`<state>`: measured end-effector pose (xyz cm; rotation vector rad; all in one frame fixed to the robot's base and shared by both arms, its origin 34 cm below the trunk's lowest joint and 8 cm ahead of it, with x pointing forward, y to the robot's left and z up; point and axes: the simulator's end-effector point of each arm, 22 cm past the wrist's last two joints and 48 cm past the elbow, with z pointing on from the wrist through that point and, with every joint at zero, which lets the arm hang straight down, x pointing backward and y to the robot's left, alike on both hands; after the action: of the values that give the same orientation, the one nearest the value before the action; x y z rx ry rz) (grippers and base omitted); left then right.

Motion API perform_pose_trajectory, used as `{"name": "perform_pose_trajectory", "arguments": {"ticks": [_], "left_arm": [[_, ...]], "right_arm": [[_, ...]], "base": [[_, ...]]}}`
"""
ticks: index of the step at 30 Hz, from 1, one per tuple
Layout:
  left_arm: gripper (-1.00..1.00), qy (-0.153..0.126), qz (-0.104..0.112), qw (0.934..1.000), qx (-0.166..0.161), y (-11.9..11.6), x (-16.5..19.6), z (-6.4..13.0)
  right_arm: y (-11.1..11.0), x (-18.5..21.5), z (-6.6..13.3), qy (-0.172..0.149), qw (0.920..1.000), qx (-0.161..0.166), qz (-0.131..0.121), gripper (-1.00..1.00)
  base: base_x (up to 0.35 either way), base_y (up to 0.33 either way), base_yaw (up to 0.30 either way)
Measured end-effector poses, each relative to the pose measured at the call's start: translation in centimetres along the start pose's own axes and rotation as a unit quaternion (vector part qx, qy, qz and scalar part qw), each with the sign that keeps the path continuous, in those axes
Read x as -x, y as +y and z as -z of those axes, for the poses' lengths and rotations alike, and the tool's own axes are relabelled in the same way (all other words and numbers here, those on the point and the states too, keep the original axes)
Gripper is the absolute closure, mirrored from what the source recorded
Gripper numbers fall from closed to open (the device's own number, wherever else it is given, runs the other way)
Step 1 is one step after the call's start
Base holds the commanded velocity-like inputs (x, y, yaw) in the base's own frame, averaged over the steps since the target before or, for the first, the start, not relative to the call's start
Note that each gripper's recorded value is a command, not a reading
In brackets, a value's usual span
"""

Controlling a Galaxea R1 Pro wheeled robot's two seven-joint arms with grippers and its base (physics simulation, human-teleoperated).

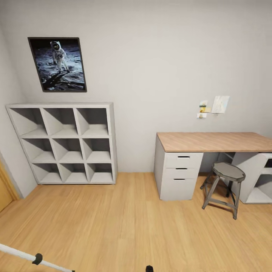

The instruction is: Attach the digital camera to the camera tripod in the bedroom.

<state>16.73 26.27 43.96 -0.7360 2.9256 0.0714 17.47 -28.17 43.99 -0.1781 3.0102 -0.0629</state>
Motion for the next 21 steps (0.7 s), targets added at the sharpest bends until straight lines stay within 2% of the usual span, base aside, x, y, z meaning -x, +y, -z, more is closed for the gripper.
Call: {"name": "perform_pose_trajectory", "arguments": {"ticks": [21], "left_arm": [[-1.0, 0.0, 0.0, 1.0, 0.0, -0.02, -0.01, 0.0]], "right_arm": [[0.03, 0.01, 0.0, 0.0, 1.0, 0.0, 0.0, -1.0]], "base": [[0.0, 0.0, -0.29]]}}
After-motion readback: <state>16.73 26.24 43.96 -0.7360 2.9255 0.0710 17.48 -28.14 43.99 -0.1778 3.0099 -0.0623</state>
